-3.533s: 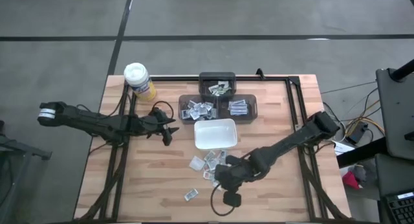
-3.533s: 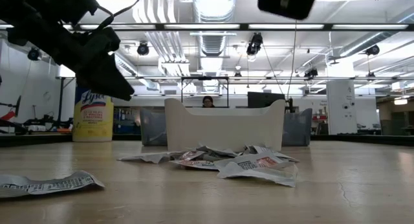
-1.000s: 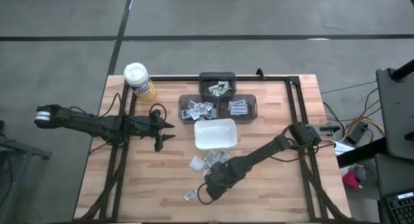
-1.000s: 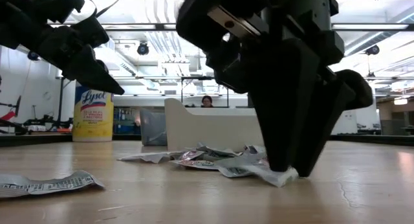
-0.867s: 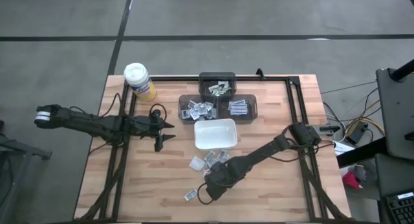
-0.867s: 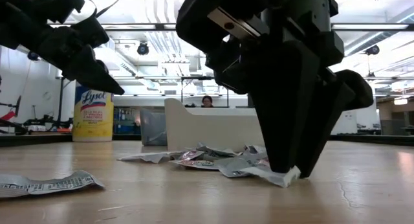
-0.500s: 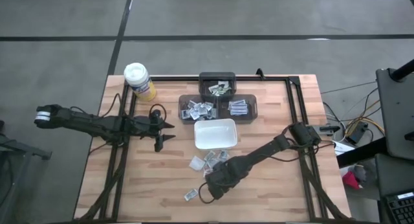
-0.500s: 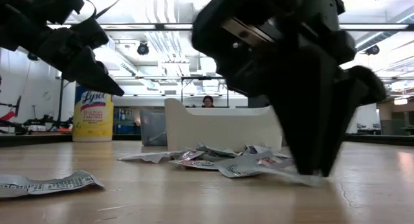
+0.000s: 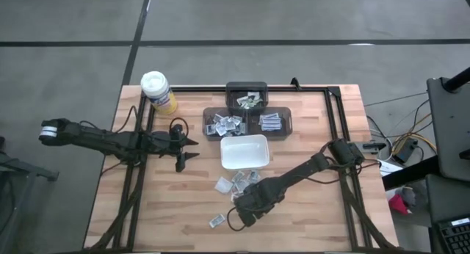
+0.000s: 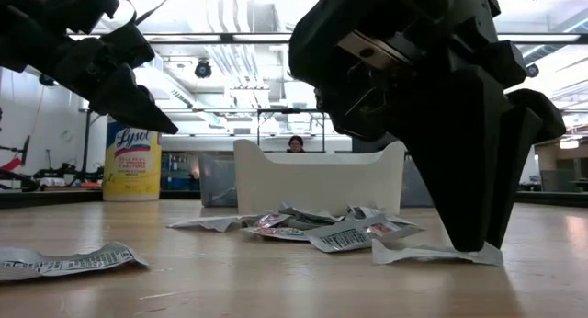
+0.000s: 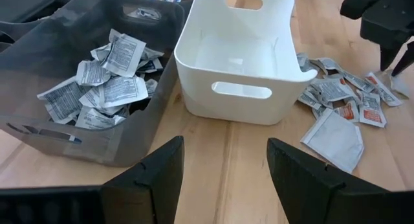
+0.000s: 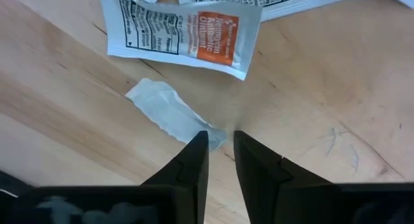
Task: Pick & Place First Aid Supplies
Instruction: Put the green bandage into the top black bin
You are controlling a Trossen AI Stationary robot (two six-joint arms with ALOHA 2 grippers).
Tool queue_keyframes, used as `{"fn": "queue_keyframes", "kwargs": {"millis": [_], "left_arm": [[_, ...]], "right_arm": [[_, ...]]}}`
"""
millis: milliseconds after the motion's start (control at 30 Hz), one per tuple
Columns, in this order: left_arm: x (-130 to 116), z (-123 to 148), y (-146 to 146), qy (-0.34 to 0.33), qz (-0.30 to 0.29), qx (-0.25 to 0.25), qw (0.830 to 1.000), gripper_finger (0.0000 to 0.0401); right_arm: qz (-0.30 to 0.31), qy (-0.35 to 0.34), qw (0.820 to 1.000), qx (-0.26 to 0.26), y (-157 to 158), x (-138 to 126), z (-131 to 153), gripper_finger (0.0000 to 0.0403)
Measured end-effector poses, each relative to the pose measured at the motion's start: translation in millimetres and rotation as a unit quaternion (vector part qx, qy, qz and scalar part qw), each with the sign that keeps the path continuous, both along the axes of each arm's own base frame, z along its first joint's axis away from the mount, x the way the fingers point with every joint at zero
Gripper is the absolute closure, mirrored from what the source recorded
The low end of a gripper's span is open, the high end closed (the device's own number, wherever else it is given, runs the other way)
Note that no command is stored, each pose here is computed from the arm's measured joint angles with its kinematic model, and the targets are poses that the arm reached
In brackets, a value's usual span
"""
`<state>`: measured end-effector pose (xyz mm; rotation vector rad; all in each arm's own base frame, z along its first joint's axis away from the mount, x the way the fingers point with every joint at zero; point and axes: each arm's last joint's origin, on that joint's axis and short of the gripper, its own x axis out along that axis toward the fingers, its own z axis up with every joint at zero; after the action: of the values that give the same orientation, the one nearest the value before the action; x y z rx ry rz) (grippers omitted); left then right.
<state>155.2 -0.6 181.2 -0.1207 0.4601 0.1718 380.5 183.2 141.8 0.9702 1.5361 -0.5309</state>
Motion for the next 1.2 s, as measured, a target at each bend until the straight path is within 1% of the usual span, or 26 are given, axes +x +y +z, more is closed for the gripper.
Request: {"fn": "queue_keyframes", "kwargs": {"millis": [167,433,600,733,800,933,1100,1200], "left_arm": [[0.0,0.0,0.0,0.0,0.0,0.0,1.0,0.0185],[0.0,0.0,0.1,0.0,-0.001,0.002,1.0,0.0185],[0.0,0.0,0.1,0.001,-0.003,0.006,1.0,0.0185],[0.0,0.0,0.1,0.001,-0.003,0.006,1.0,0.0185],[0.0,0.0,0.1,0.001,-0.003,0.006,1.0,0.0185],[0.0,0.0,0.1,0.001,-0.003,0.006,1.0,0.0185],[0.0,0.0,0.1,0.001,-0.003,0.006,1.0,0.0185],[0.0,0.0,0.1,0.001,-0.003,0.006,1.0,0.0185]], "right_arm": [[-0.018,0.002,1.0,0.002,0.3,0.7,0.1,0.0335],[-0.027,0.014,1.0,-0.001,1.4,1.4,-7.4,0.0339],[-0.038,0.021,0.999,-0.005,0.9,0.5,-7.8,0.0359],[-0.037,0.027,0.999,-0.01,0.2,-0.7,-8.4,0.0387],[-0.034,0.026,0.999,-0.011,0.1,-0.9,-8.6,0.0392],[-0.019,0.026,0.999,-0.009,-0.1,-1.8,-7.5,0.0394],[0.038,0.026,0.999,0.014,-0.1,-4.8,-2.9,0.0395],[0.083,0.013,0.996,0.04,1.7,-6.3,6.2,0.0395]]}}
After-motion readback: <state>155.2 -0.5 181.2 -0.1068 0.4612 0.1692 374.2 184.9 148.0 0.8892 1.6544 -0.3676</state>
